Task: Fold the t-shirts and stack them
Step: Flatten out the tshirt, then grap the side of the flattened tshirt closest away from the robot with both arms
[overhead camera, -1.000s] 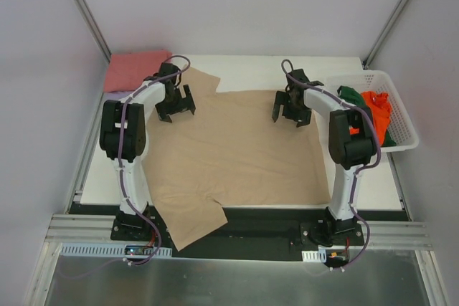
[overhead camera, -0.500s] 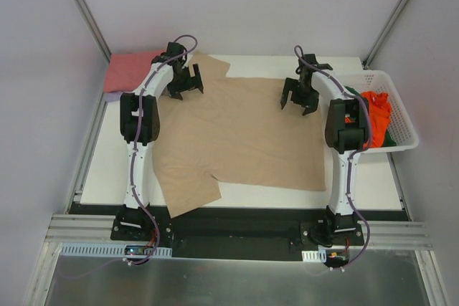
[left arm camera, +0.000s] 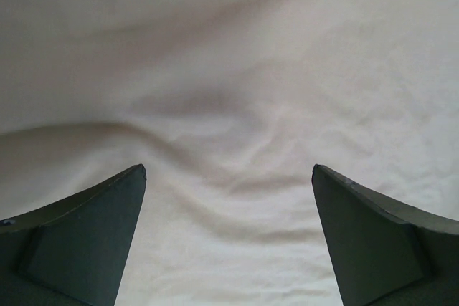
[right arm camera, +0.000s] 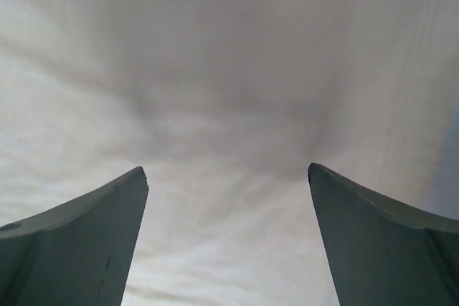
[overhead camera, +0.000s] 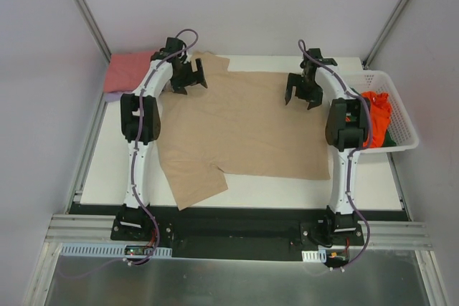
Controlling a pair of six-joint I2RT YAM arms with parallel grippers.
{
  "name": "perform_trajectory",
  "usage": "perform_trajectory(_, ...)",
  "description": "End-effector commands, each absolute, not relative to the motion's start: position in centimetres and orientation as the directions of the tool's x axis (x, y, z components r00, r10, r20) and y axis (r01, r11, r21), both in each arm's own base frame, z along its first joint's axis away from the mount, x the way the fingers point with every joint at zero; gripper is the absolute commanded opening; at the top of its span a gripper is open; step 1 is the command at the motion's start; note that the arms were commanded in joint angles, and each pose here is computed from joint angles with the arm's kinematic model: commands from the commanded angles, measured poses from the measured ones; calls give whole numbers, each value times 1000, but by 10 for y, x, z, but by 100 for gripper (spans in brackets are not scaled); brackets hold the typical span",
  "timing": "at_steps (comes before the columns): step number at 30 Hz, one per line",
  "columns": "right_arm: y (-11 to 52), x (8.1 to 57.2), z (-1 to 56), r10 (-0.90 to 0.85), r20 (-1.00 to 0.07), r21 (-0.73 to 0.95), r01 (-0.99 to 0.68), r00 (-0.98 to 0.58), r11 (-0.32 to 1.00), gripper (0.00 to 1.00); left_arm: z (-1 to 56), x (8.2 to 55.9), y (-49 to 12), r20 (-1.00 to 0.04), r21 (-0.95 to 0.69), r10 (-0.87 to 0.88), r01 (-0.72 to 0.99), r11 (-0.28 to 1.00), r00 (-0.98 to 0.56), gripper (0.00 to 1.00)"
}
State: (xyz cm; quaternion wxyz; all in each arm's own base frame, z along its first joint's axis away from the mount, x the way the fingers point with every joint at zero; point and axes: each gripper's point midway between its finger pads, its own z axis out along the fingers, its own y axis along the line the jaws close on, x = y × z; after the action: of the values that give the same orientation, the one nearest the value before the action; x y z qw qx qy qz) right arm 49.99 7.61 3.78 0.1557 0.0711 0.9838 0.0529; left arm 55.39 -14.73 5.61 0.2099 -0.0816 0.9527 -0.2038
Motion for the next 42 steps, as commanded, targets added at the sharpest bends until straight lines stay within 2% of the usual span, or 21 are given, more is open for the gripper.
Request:
perform_trajectory(1,96,475,149,40,-489,103,-12,-871,995,96,185,524,-167,-534,-438,-200,66,896,-822,99)
perform_trajectory(5,96,429,184,-31,-590,-53,1,-807,999,96,207,459,-157,-580,-333,-193,14,943,-792,99)
perform_trajectory(9,99,363,186,1,-655,-22,20,-756,1000,96,210,367,-144,-615,-353,-266,-43,935,-742,99)
perform_trajectory(14,96,305,163,137,-682,132,63,-718,989,96,148,252,-129,-542,-378,-344,-144,915,-767,99)
perform_trajectory(15,91,294,155,151,-678,136,79,-719,988,96,123,228,-125,-495,-378,-365,-182,908,-788,99)
perform_trajectory(19,58,255,138,210,-695,105,192,-688,976,96,85,159,-128,-348,-494,-469,-266,828,-812,99)
perform_trajectory(23,47,233,132,240,-709,129,213,-663,969,96,61,123,-132,-238,-526,-500,-323,787,-833,96)
perform_trajectory(27,45,227,131,248,-716,143,212,-653,967,96,41,105,-125,-188,-434,-468,-354,828,-864,93)
perform_trajectory(30,43,225,127,246,-709,132,219,-661,967,96,36,98,-129,-149,-402,-441,-354,845,-885,85)
perform_trajectory(32,40,224,123,246,-699,119,229,-672,966,96,31,93,-128,-143,-377,-425,-348,858,-894,75)
perform_trajectory(37,37,225,116,245,-680,96,247,-691,964,96,25,88,-127,-134,-334,-395,-333,882,-909,64)
perform_trajectory(42,33,225,109,252,-668,82,267,-700,960,96,23,89,-125,-140,-277,-344,-296,914,-929,59)
